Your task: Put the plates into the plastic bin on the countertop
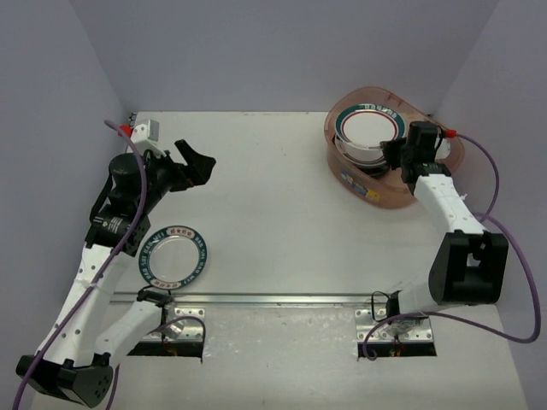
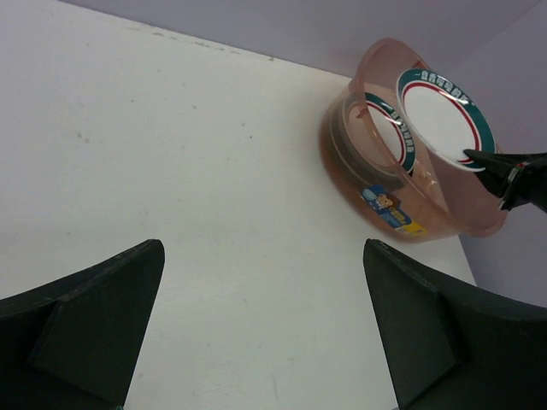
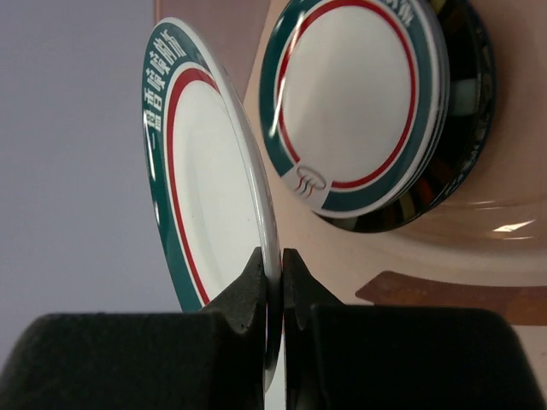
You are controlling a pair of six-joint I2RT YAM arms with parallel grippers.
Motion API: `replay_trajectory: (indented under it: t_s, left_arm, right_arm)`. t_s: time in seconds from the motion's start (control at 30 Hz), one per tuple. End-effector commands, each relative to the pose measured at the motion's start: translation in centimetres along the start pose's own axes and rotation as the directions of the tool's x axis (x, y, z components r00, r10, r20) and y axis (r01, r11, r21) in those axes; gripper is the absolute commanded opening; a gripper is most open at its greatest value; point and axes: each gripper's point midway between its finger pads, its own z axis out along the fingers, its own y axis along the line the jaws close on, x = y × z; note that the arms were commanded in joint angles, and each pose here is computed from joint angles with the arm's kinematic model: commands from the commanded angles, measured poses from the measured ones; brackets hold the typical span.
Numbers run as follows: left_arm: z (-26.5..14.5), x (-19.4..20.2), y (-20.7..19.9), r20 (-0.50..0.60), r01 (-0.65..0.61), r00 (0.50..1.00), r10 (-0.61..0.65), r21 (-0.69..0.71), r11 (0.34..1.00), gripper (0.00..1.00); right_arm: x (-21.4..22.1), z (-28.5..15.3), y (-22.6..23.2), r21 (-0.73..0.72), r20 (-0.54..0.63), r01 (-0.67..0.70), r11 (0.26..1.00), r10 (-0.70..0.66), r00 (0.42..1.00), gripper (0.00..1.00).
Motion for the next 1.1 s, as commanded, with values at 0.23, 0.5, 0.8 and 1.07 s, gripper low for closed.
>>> replay_trajectory:
  t_s: [0.23, 0.5, 0.8, 1.07]
  left_arm:
    - [0.4, 9.1, 6.3, -0.207, -0.074, 0.977, 0.044, -0.143, 0.987, 1.00]
    - [0.4, 8.9, 6.0, -0.202, -0.079, 0.978, 0.052, -0.128, 0.989, 1.00]
    - [0.2, 8.4, 6.2, -0.190, -0.081, 0.980, 0.052, -0.150, 0.985, 1.00]
    - [-1.3, 6.4, 9.6, -0.128, -0.093, 0.991, 0.048, -0.372, 0.924, 1.00]
  right_arm:
    - [-3.7, 5.1, 0.8, 0.099, 0.208, -0.199, 0.975, 0.176, 0.962, 0.00]
    - [-1.7, 8.0, -2.0, 0.244, 0.131, -0.124, 0.962, 0.094, 0.987, 0.76]
    - [0.5, 6.7, -4.7, 0.601, -0.027, -0.053, 0.798, 0.087, 0.996, 0.99]
    - [2.2, 1.9, 0.3, 0.479, -0.185, 0.078, 0.874, 0.014, 0.983, 0.99]
